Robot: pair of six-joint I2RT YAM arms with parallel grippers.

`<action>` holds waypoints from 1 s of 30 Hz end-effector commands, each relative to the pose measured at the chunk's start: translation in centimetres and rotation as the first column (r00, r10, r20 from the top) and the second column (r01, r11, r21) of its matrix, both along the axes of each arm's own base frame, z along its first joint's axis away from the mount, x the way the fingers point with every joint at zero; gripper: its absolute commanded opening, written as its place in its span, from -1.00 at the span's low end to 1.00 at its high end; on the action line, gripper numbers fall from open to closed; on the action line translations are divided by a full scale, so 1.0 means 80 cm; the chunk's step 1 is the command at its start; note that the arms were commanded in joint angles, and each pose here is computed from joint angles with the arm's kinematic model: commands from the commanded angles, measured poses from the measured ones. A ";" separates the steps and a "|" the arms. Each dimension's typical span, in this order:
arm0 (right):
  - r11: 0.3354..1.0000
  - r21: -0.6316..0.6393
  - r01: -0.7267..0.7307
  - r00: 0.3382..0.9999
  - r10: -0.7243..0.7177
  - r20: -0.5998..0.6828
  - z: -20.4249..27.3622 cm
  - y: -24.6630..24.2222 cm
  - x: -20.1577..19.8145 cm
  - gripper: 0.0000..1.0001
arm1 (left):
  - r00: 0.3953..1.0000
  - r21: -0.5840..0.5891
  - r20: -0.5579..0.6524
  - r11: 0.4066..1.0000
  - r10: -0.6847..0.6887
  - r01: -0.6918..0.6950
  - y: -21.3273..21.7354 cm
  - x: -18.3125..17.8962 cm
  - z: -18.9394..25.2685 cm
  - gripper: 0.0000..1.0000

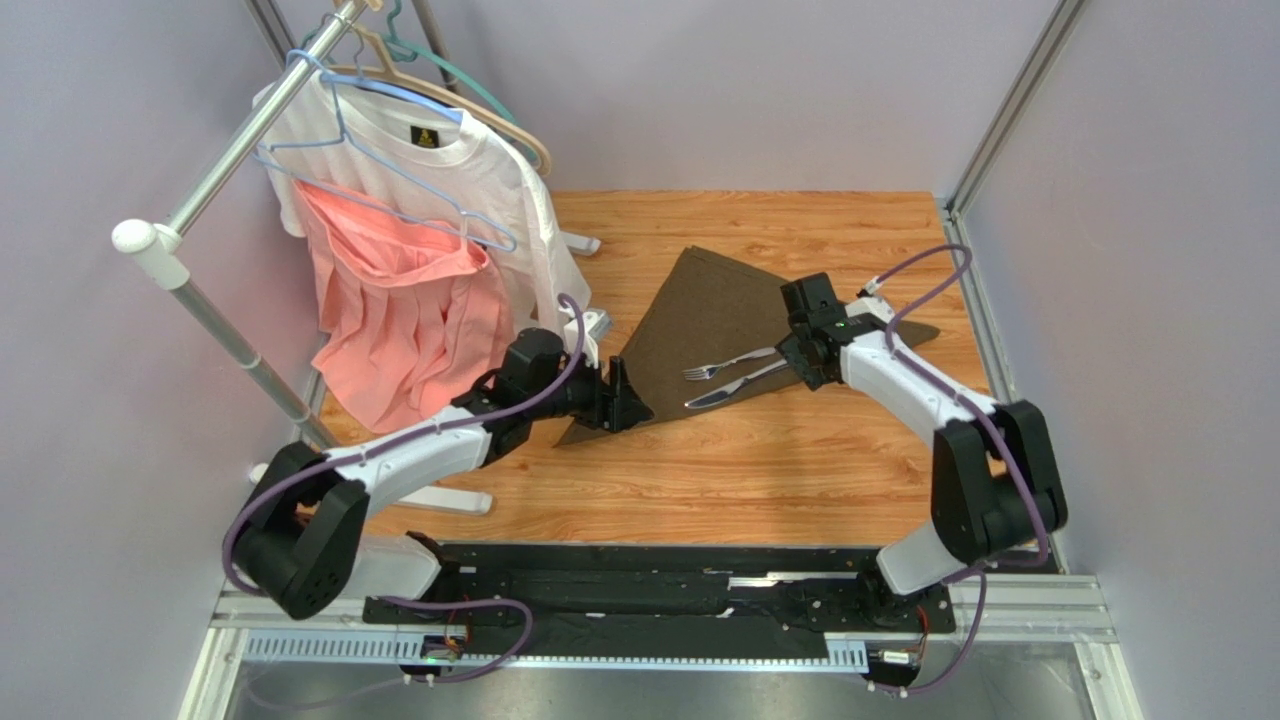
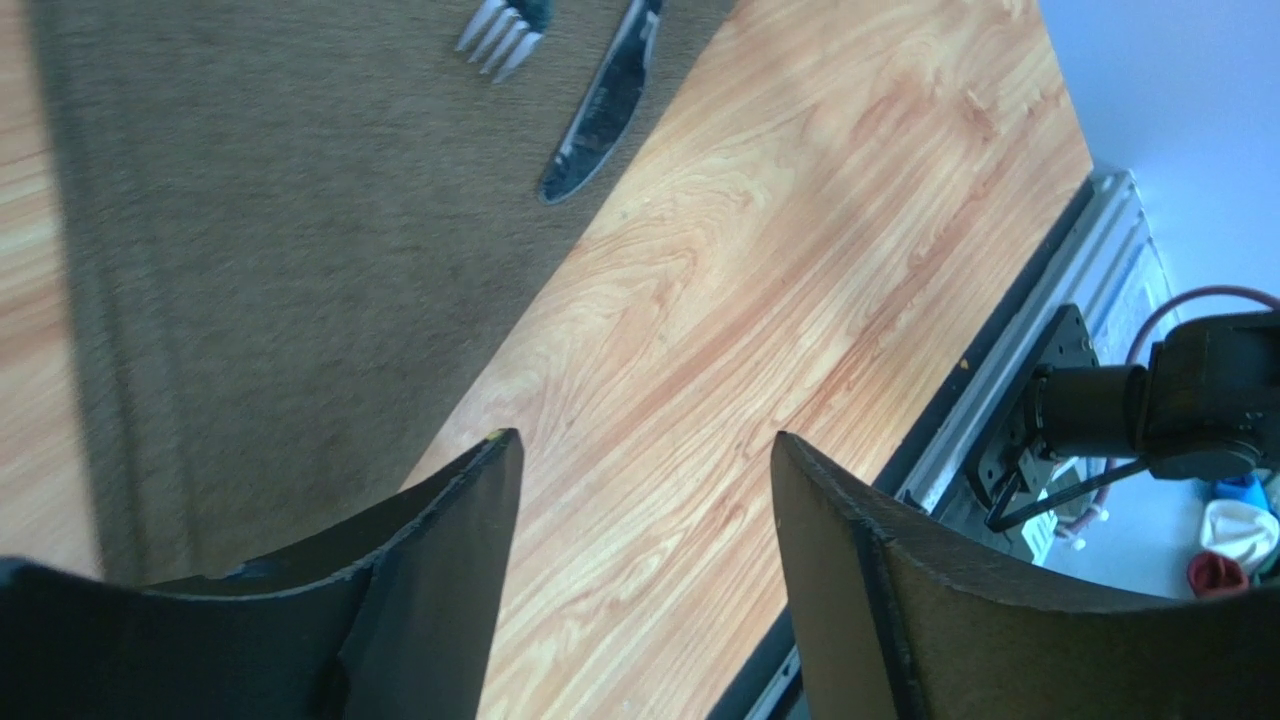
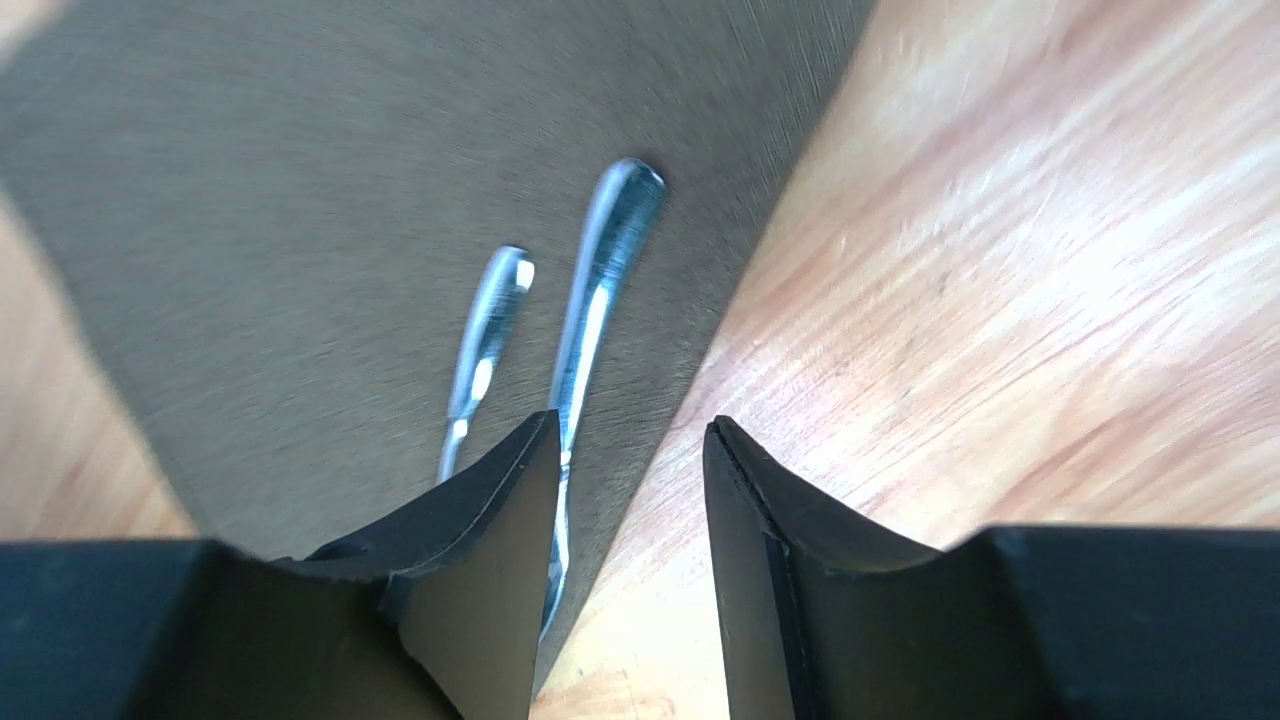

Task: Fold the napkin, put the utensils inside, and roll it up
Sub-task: Place the utensil onto the napkin, then fold the napkin

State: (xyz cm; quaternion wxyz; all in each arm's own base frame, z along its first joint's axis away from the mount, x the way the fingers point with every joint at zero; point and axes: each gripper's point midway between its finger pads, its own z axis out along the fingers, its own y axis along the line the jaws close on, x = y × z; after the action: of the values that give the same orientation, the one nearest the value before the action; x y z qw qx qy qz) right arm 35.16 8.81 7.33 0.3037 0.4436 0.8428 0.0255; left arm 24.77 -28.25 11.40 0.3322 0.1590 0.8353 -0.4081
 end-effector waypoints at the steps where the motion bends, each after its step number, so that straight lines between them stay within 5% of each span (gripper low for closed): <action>1: 0.978 -0.184 -0.095 0.983 0.121 0.139 0.071 -0.030 0.009 -0.10 | 0.994 0.057 0.010 0.992 0.108 -0.109 0.044 0.009 0.019 0.46; 3: 0.961 -0.259 -0.103 0.979 0.144 0.147 0.089 -0.053 0.009 -0.05 | 0.985 0.041 0.035 0.985 0.168 -0.169 0.065 0.019 0.036 0.53; 10: 0.991 -0.128 -0.036 0.996 0.047 0.082 0.048 -0.155 0.024 -0.06 | 0.995 0.048 0.013 0.994 0.095 -0.095 0.083 -0.007 0.105 0.56; 15: 0.999 -0.051 0.011 0.995 -0.006 0.102 0.026 -0.185 0.057 -0.08 | 0.982 0.160 0.187 0.985 0.038 -0.068 0.100 0.013 0.176 0.59; 20: 0.994 -0.063 0.085 0.995 -0.081 0.056 0.003 -0.228 0.077 -0.07 | 0.974 0.240 0.217 0.964 0.058 -0.111 0.116 0.043 0.153 0.61; 30: 0.991 -0.068 0.118 0.992 -0.114 0.060 -0.017 -0.310 0.094 -0.07 | 0.977 0.180 0.169 0.971 0.129 -0.159 0.142 0.078 0.133 0.60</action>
State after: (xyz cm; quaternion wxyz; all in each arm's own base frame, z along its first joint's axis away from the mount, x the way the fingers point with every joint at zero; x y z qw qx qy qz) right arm 40.58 -13.75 5.22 0.3115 0.4943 0.8113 -0.0228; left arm 30.30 -17.46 21.12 0.3912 0.1573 0.8636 -0.2766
